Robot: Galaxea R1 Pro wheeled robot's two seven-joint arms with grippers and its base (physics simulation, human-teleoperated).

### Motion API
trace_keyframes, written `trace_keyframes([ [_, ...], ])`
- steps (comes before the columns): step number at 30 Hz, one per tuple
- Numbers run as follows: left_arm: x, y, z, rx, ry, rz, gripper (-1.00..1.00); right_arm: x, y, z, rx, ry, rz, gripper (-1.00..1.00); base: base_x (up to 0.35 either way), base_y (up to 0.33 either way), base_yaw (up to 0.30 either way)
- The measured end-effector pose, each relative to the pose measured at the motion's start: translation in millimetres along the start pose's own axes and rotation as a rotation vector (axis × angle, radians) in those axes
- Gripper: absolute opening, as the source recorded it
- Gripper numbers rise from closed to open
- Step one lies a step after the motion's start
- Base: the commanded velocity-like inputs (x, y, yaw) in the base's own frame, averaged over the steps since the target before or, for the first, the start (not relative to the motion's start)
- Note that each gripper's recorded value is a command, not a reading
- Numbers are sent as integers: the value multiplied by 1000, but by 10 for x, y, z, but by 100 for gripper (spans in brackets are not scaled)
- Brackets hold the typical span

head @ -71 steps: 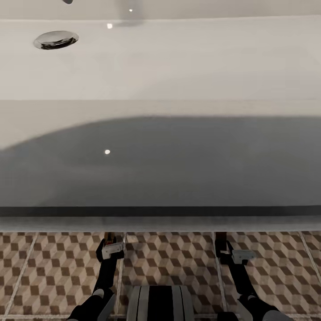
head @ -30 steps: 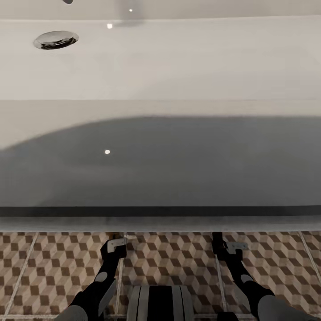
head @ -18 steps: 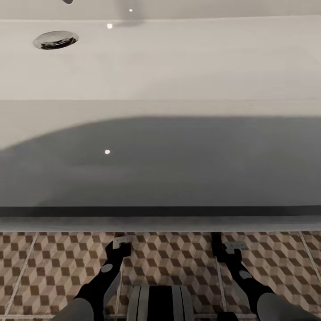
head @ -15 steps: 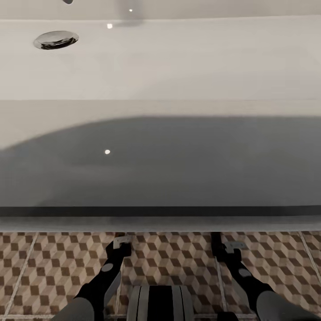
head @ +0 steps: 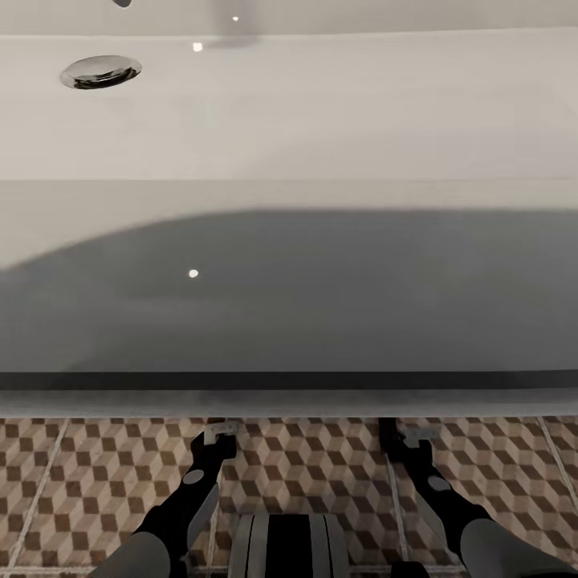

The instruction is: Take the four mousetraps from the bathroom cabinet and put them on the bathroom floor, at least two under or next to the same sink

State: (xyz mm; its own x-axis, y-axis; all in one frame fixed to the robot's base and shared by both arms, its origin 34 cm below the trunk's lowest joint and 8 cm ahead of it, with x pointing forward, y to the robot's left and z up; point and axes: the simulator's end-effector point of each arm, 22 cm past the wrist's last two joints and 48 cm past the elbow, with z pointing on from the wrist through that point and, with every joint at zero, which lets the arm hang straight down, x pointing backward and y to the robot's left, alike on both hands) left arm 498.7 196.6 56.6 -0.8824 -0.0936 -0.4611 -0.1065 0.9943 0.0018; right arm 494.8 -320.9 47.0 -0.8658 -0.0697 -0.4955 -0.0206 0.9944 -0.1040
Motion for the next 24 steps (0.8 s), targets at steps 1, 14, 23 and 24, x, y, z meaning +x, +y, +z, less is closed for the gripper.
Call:
trace_keyframes([
  [1, -4, 1, 0, 0, -1, 0, -100, -44, 0, 2, 0, -17, 1, -100, 0, 0, 0],
  [14, -8, -7, 0, 1, -2, -1, -100, -259, 1, -9, 1, -112, 1, -100, 0, 0, 0],
  [23, -13, -3, 0, -1, -4, -3, -100, -259, 2, -9, 0, -111, 1, -100, 0, 0, 0],
  [24, -12, -4, 0, 0, -3, -3, -100, -260, 2, -9, 0, -112, 1, -100, 0, 0, 0],
])
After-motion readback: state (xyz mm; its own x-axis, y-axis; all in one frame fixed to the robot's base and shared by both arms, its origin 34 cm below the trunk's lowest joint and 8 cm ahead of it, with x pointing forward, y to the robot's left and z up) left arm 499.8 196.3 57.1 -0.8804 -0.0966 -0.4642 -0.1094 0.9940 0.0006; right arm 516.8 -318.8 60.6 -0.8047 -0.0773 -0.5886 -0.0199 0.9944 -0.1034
